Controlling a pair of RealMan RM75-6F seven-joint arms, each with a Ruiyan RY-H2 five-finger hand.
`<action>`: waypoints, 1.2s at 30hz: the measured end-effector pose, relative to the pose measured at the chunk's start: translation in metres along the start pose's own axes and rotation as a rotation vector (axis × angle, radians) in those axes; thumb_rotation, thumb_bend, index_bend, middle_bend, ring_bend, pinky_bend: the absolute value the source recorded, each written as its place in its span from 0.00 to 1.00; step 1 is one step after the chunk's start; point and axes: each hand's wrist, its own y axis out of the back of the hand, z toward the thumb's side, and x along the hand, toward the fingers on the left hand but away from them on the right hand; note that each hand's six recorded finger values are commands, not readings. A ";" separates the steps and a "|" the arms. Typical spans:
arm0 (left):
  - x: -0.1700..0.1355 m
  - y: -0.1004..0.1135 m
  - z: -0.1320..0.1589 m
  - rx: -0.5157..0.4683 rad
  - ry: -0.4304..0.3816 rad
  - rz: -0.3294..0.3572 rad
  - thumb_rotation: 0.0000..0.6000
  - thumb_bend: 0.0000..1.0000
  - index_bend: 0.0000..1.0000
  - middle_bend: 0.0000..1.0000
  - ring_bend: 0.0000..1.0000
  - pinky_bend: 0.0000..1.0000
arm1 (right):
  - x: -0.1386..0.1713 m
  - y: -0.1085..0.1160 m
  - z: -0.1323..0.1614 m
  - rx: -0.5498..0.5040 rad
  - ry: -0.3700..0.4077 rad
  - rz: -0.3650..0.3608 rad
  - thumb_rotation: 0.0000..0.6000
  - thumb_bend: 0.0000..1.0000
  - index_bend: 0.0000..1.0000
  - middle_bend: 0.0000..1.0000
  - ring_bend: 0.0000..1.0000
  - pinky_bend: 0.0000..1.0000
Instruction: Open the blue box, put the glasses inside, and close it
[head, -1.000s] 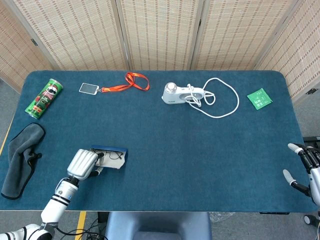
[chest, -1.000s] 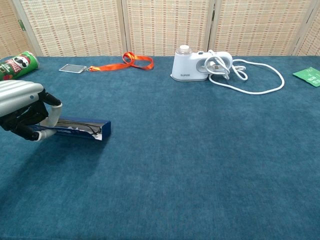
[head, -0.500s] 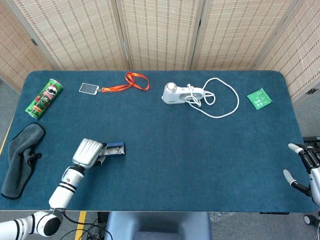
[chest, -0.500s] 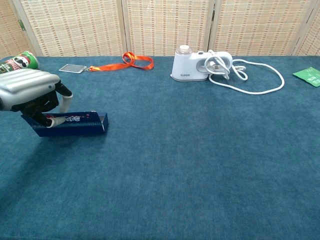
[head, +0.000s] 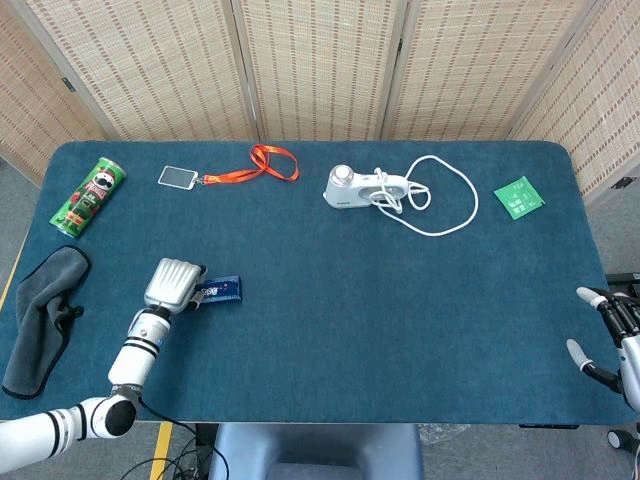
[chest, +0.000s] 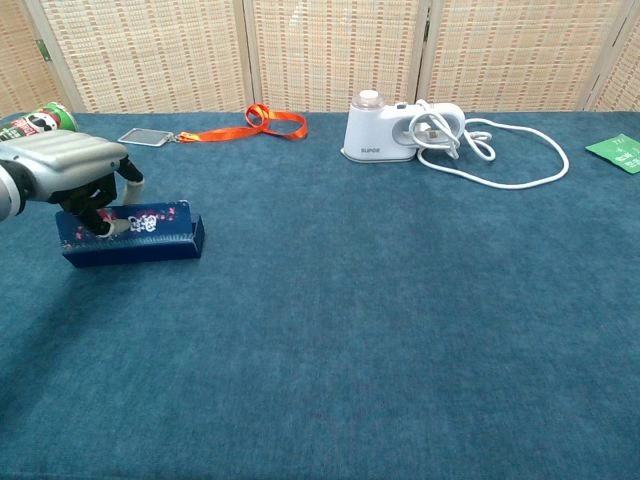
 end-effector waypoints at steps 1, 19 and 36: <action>0.003 -0.001 -0.001 0.004 0.008 -0.008 1.00 0.46 0.48 0.90 0.80 0.89 | 0.000 0.000 0.000 0.000 -0.001 -0.001 1.00 0.28 0.19 0.23 0.29 0.22; 0.014 -0.004 -0.028 0.011 0.131 -0.109 1.00 0.40 0.20 0.89 0.79 0.89 | 0.001 0.004 -0.001 0.002 -0.004 -0.013 1.00 0.28 0.19 0.23 0.29 0.22; -0.015 -0.011 -0.004 -0.078 0.004 -0.163 1.00 0.39 0.23 0.89 0.79 0.89 | -0.001 0.002 -0.003 0.000 -0.007 -0.008 1.00 0.28 0.19 0.23 0.29 0.22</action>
